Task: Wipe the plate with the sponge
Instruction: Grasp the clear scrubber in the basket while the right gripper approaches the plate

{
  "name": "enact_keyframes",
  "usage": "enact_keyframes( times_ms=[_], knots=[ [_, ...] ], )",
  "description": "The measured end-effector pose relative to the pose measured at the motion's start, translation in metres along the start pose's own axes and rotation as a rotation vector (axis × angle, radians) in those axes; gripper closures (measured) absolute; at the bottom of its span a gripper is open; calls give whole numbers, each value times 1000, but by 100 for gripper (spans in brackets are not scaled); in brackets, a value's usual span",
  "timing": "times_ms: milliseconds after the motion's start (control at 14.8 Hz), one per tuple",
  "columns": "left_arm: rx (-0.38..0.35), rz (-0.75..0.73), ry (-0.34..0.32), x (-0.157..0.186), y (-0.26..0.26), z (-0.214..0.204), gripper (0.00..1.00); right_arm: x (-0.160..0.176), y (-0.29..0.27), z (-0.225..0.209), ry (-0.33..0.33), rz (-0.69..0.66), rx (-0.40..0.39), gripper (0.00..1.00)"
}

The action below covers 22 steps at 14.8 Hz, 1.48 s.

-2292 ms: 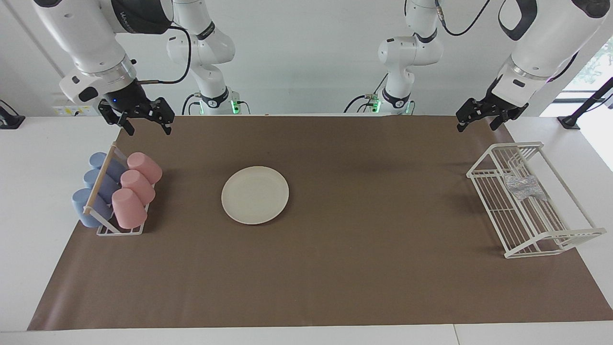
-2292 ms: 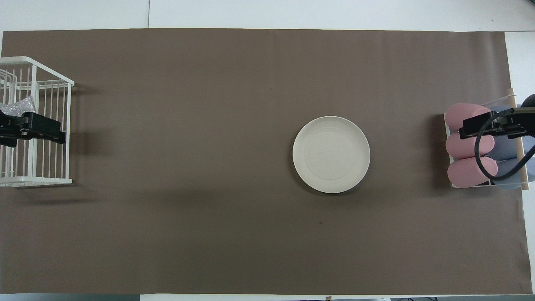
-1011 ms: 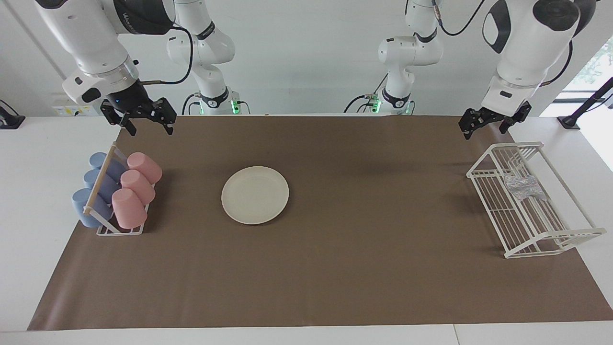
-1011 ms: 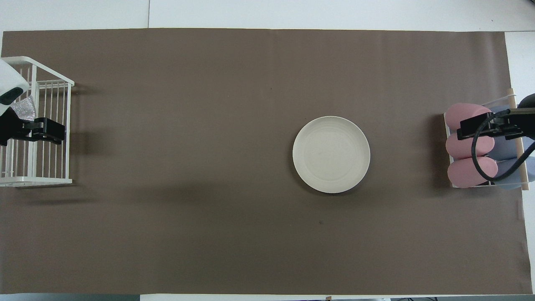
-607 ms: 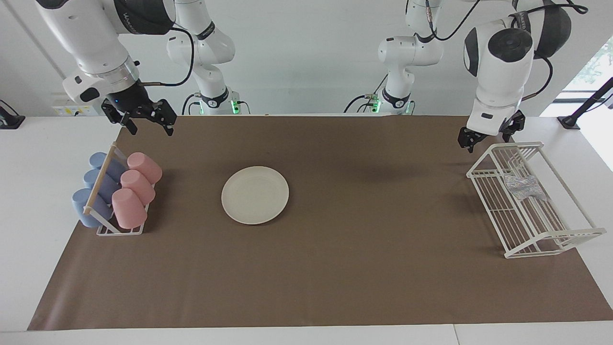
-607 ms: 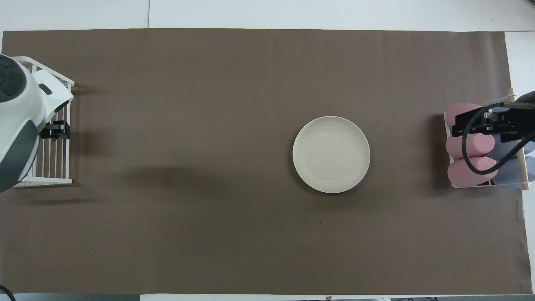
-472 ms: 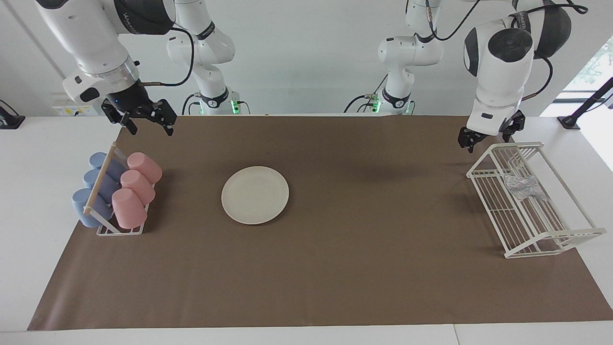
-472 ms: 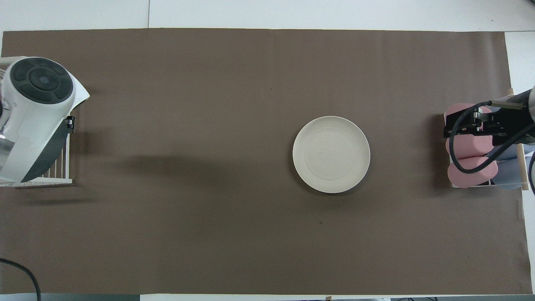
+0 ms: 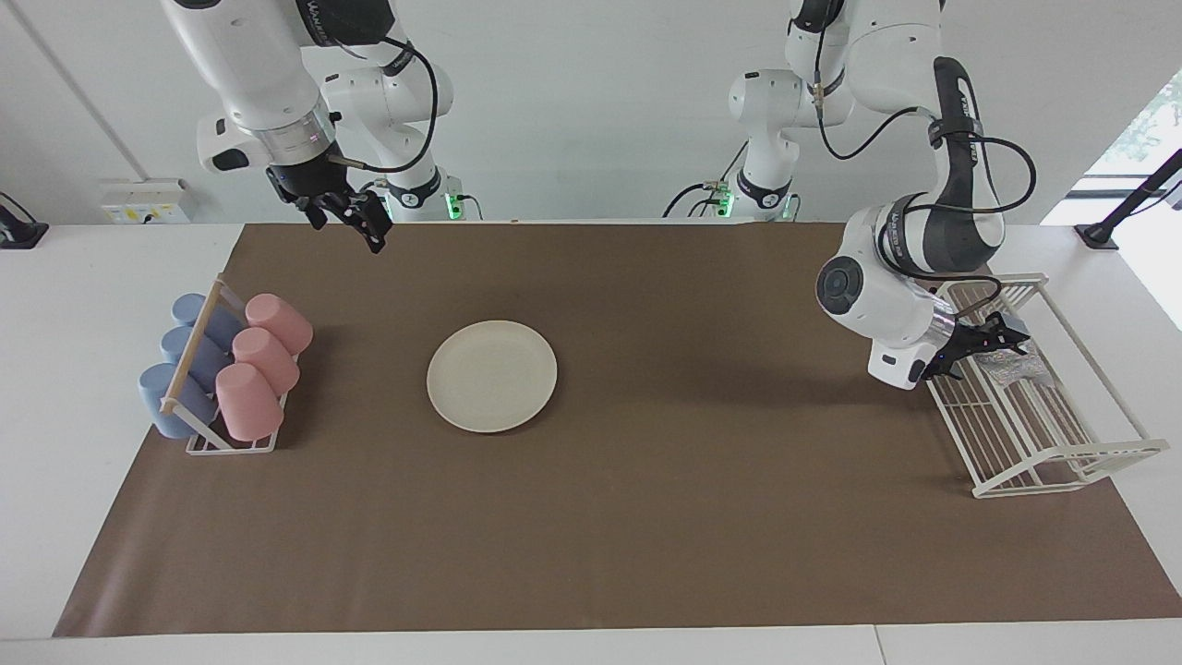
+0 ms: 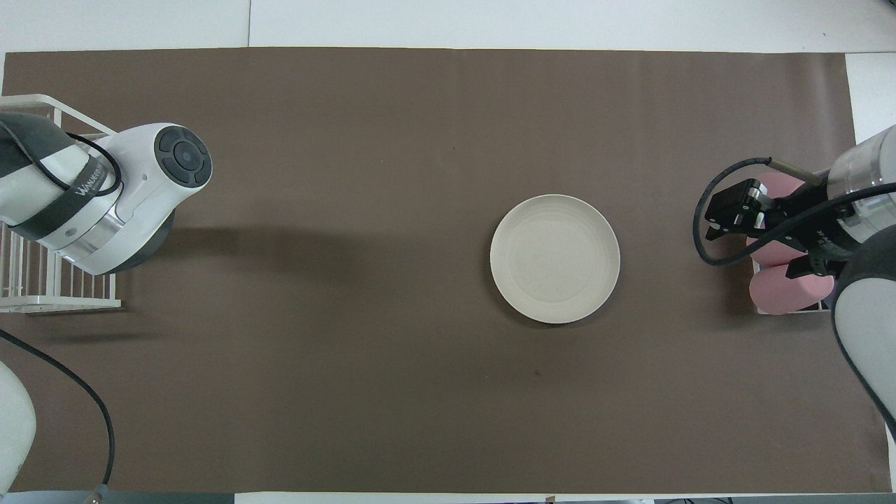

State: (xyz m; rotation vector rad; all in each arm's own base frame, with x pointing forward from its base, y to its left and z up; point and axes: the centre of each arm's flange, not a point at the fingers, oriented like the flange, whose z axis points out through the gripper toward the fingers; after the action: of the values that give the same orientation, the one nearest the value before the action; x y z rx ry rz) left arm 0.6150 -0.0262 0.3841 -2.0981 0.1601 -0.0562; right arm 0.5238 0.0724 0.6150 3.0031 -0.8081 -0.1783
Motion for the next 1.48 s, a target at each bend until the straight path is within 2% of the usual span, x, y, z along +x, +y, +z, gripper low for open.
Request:
enact_keyframes(
  times_ms=[135,270,337,404,539,809,876,1011,1079,1213,1348,1483],
  knots=[
    [1,-7,-1,1,-4,1,0,-9,-10,0,0,74,-4,0],
    [2,-12,0,2,-6,0,17,-17,-19,0,2,141,-6,0],
    [2,-12,0,2,-6,0,18,-20,-22,0,4,168,-6,0],
    [2,-13,0,2,-6,0,24,-23,-25,-1,5,192,-7,0],
    [2,-19,1,2,-6,0,51,-24,-27,0,5,235,-8,0],
    [1,-34,5,4,-8,-2,92,-26,-29,0,7,301,-6,0],
    [-2,-43,10,5,-12,-5,96,-30,-33,0,9,319,-6,0],
    [-27,-73,12,10,-20,-12,96,-42,-45,0,13,342,-9,0],
    [-55,-99,6,12,-27,-17,96,-48,-51,0,16,354,-10,0],
    [-159,-189,-43,18,-55,-36,96,-59,-61,-1,15,397,-5,0],
    [-335,-258,-128,16,-96,-68,96,-64,-67,-2,-31,456,35,0],
    [-546,-303,-193,8,-130,-104,96,-60,-69,-7,-37,499,88,0]
  ],
)
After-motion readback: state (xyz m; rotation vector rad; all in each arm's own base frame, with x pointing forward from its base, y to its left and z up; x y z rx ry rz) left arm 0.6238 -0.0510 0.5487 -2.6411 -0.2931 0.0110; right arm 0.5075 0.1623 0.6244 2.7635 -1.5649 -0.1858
